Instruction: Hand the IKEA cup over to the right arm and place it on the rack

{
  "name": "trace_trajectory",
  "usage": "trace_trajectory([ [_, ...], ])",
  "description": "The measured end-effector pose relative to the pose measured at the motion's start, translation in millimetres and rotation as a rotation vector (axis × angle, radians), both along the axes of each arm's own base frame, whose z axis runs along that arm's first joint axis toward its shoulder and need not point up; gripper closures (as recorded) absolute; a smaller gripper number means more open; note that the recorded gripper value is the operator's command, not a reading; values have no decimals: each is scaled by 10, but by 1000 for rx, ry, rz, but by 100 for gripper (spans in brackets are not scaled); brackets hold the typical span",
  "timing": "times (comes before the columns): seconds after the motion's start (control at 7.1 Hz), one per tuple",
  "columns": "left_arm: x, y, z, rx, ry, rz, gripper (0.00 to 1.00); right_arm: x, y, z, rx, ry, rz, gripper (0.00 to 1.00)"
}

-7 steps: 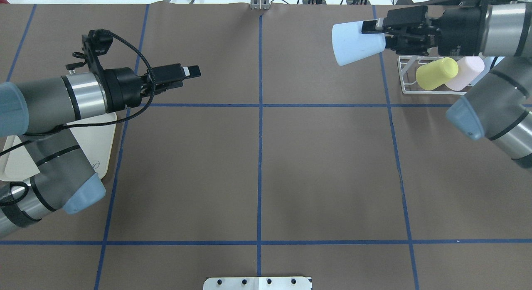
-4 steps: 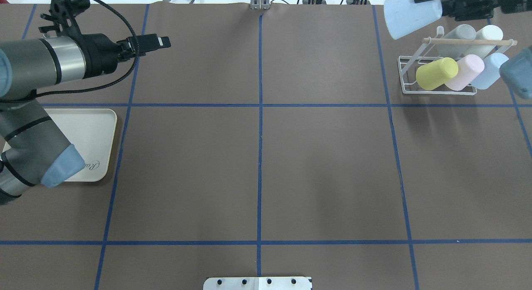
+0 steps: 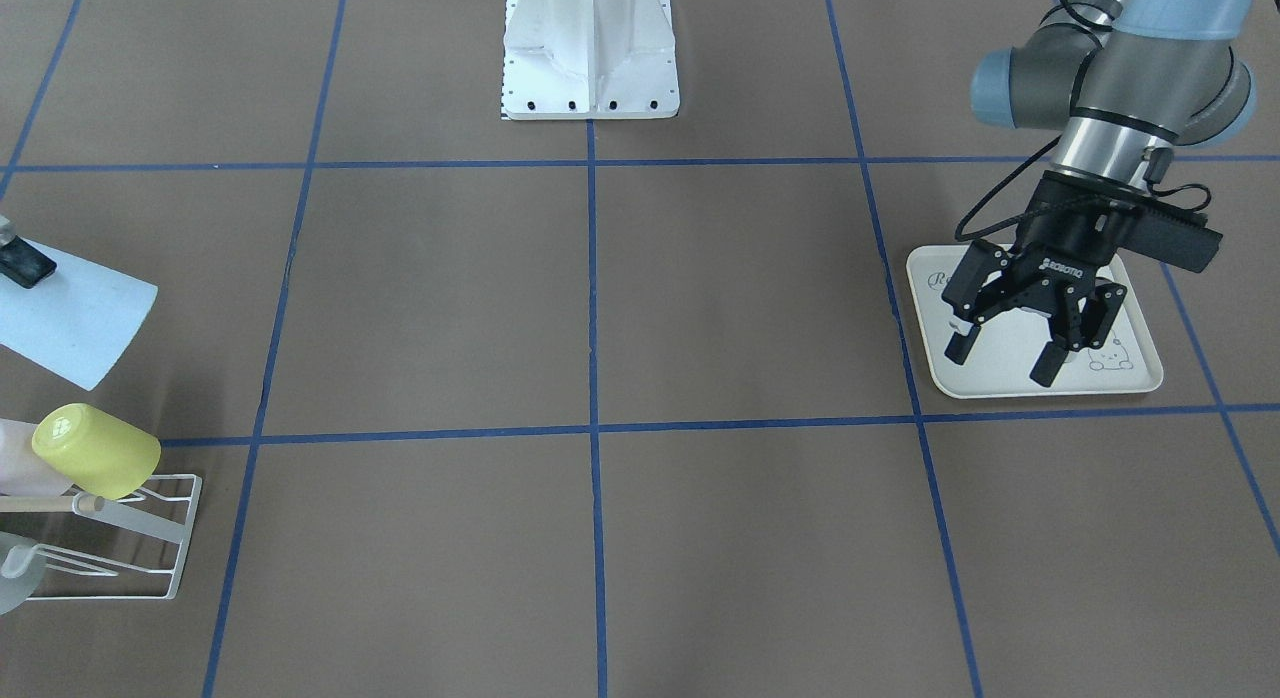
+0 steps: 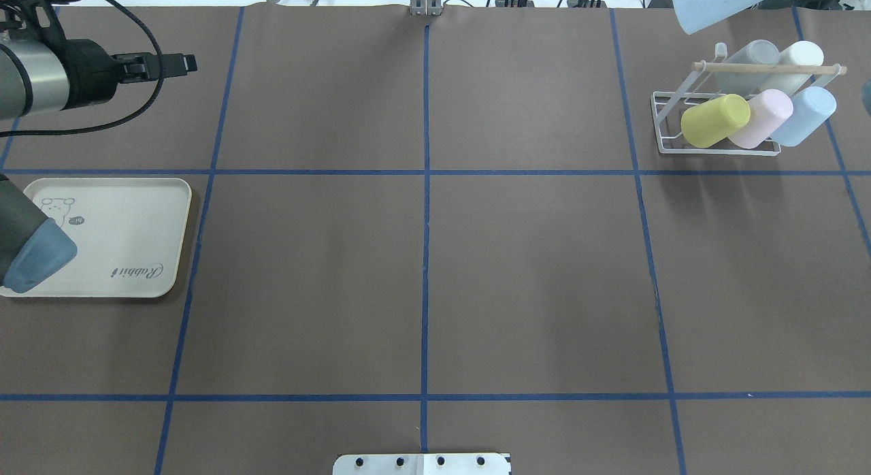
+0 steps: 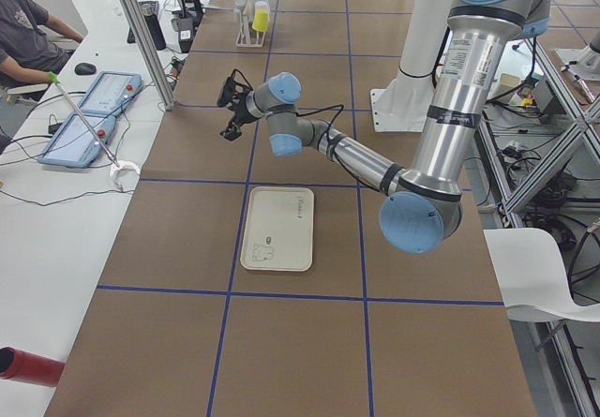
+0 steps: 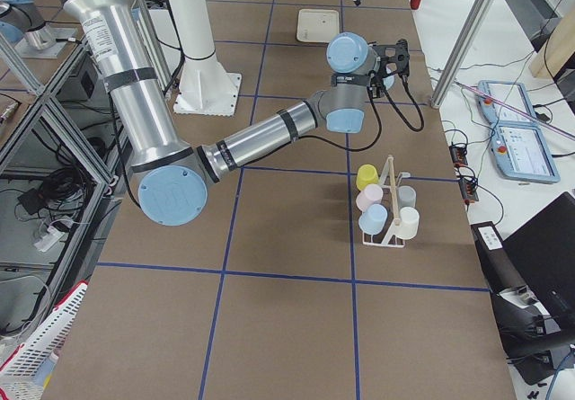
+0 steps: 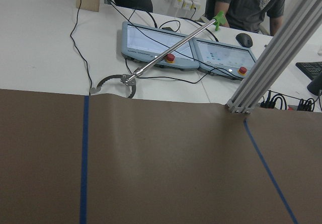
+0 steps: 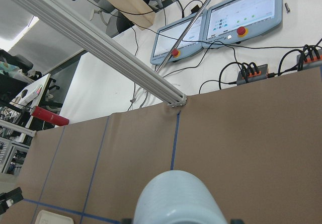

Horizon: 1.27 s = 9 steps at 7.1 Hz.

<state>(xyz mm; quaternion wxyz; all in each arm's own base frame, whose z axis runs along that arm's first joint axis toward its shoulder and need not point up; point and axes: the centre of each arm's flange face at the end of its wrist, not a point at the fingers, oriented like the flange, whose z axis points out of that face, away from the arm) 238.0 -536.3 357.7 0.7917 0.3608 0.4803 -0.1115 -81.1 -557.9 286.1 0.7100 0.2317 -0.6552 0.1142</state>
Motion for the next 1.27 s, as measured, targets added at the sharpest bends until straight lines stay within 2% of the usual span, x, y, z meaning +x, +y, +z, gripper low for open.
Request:
trace_trajectory([
  [0.28, -201, -2, 238, 3, -65, -16, 0, 31, -15, 159, 0, 33, 118, 68],
  [0.56, -275, -1, 366, 7, -103, -16, 0, 32, 39, 480, 13, 114, 207, 68],
  [0.84, -306, 23, 472, -5, -118, -16, 0, 51, 112, 633, 55, 263, 195, 69],
  [1.13, -340, 49, 602, -5, -152, -6, 0, 128, 234, 470, 31, 416, 115, 70],
  [1.27, -387, 66, 699, -2, -181, 2, 0, 158, 236, 411, 0, 457, 49, 71],
])
